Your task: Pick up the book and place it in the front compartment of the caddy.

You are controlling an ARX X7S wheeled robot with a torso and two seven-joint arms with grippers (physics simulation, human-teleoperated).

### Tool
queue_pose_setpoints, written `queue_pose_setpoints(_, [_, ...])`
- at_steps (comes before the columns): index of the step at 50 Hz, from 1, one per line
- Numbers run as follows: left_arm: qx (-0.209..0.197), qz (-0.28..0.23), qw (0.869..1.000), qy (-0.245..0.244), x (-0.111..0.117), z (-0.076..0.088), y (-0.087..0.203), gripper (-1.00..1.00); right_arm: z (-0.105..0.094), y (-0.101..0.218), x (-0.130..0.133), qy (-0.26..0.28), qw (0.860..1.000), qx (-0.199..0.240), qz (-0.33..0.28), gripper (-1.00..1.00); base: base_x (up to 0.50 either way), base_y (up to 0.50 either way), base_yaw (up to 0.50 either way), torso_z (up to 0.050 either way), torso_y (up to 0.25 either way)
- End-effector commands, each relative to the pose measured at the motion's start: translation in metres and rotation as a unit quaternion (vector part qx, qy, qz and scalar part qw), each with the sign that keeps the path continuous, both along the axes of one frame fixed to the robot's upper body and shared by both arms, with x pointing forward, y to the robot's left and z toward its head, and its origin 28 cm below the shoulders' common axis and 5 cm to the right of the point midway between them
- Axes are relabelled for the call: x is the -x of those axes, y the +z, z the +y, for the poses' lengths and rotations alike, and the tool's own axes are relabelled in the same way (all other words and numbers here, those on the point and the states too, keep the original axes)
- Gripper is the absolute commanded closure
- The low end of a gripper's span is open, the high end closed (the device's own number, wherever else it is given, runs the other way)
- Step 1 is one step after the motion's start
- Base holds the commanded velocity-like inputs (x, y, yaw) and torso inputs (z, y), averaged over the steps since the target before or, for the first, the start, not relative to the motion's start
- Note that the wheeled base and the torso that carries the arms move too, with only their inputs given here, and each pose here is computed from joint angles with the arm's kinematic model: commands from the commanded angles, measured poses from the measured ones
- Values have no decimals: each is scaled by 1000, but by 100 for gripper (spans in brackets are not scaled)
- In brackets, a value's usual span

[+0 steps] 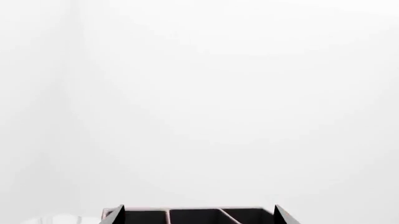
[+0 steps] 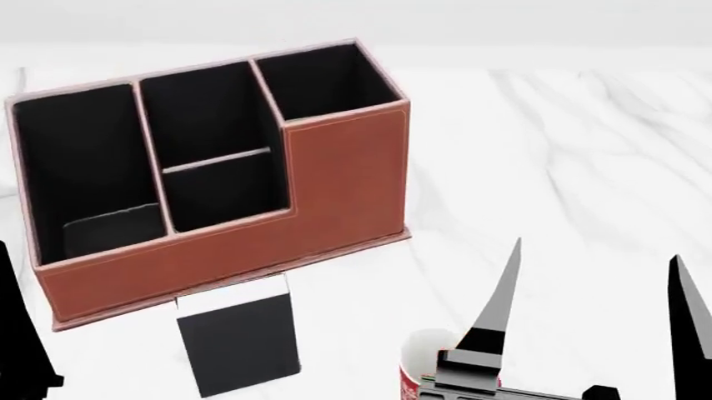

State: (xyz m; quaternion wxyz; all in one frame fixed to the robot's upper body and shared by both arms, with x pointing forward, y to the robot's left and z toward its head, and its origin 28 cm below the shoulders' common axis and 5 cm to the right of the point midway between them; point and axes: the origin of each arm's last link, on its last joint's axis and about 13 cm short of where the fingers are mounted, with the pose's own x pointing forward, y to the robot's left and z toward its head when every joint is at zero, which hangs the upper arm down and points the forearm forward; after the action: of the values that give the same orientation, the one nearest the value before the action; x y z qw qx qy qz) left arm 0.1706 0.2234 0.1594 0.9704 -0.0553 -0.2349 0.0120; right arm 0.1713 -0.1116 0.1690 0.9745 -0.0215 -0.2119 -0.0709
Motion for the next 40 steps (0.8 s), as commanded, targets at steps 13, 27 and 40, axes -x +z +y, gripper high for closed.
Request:
queue_pose_setpoints(13, [0, -3, 1000, -3, 1, 0, 2, -100, 0, 1, 1, 1, 1000, -1, -1, -100, 500, 0, 0, 0, 1])
queue_pose_setpoints(27, [-1, -3, 1000, -5, 2, -1, 3, -100, 0, 1, 1, -1, 1000, -4, 0, -100, 500, 0, 0, 0, 1])
queue_pose_setpoints(40, [6, 11, 1000, -6, 1, -1, 8, -100, -2, -3, -2, -23, 1000, 5, 19, -100, 385, 0, 0, 0, 2])
